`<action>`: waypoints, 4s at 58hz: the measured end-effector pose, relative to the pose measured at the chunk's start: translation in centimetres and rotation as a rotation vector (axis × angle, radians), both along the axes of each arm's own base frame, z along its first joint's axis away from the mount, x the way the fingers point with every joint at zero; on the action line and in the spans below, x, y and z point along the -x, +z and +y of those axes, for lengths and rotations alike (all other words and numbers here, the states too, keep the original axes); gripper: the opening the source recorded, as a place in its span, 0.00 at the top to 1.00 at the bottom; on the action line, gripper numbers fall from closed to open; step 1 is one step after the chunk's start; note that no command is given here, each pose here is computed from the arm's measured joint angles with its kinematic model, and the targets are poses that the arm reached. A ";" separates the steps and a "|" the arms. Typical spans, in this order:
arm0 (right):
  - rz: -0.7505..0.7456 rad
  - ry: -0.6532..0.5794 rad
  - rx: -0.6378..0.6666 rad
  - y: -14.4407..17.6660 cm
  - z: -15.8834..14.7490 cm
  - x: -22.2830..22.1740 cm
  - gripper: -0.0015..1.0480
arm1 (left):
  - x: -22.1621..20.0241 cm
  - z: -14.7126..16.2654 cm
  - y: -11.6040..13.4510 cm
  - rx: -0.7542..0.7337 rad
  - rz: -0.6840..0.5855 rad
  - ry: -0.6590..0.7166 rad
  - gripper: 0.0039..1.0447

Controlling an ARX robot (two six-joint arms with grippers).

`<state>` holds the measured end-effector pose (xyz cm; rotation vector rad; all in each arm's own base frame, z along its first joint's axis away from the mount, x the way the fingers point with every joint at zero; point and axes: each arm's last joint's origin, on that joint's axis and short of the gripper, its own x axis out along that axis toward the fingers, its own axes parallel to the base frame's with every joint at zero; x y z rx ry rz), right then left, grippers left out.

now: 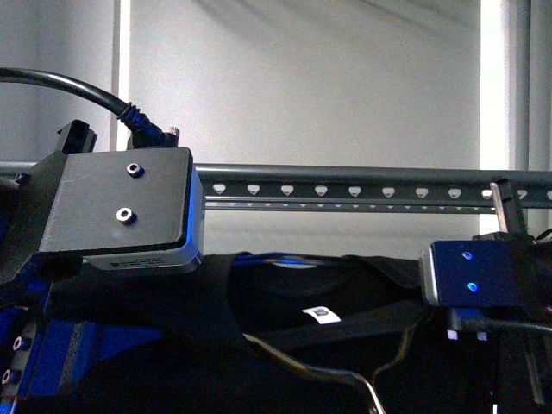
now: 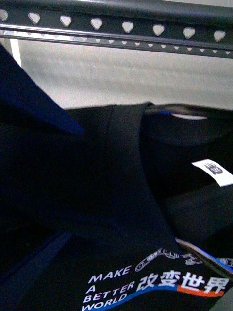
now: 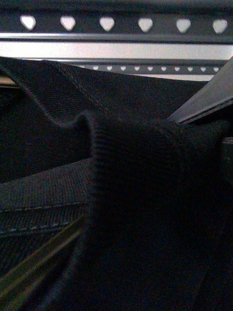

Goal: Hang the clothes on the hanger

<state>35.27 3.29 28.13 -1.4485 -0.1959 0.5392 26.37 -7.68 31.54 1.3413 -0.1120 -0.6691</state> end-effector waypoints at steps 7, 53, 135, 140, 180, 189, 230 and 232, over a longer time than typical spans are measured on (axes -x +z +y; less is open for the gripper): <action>0.064 -0.039 -0.002 -0.9 -1.5 0.6 0.96 | 0.0 0.0 0.0 0.000 0.000 0.000 0.31; 0.790 -0.459 -0.760 -1.6 -9.4 9.0 0.96 | -1.3 5.6 5.8 1.357 -0.070 0.608 0.06; 1.057 -0.616 -2.042 7.4 -7.1 -4.5 0.96 | 12.4 7.7 -12.8 1.345 0.117 0.670 0.97; 1.055 -0.634 -2.031 6.3 -7.0 -4.8 0.96 | 12.8 7.7 -13.1 1.345 0.118 0.670 0.97; 0.472 -0.491 -1.710 3.2 -4.6 5.0 0.42 | 14.9 7.7 -14.2 1.351 0.096 0.653 0.97; 0.232 -0.316 -1.672 2.6 -4.1 15.5 0.11 | 15.3 7.7 -14.2 1.351 0.095 0.652 0.97; 0.201 -0.544 -1.449 -9.8 -3.3 25.5 0.98 | 16.7 7.7 -14.6 1.348 0.101 0.657 0.97; 0.198 -0.541 -1.450 -9.8 -3.3 25.5 0.98 | 16.7 7.7 -14.6 1.348 0.101 0.657 0.97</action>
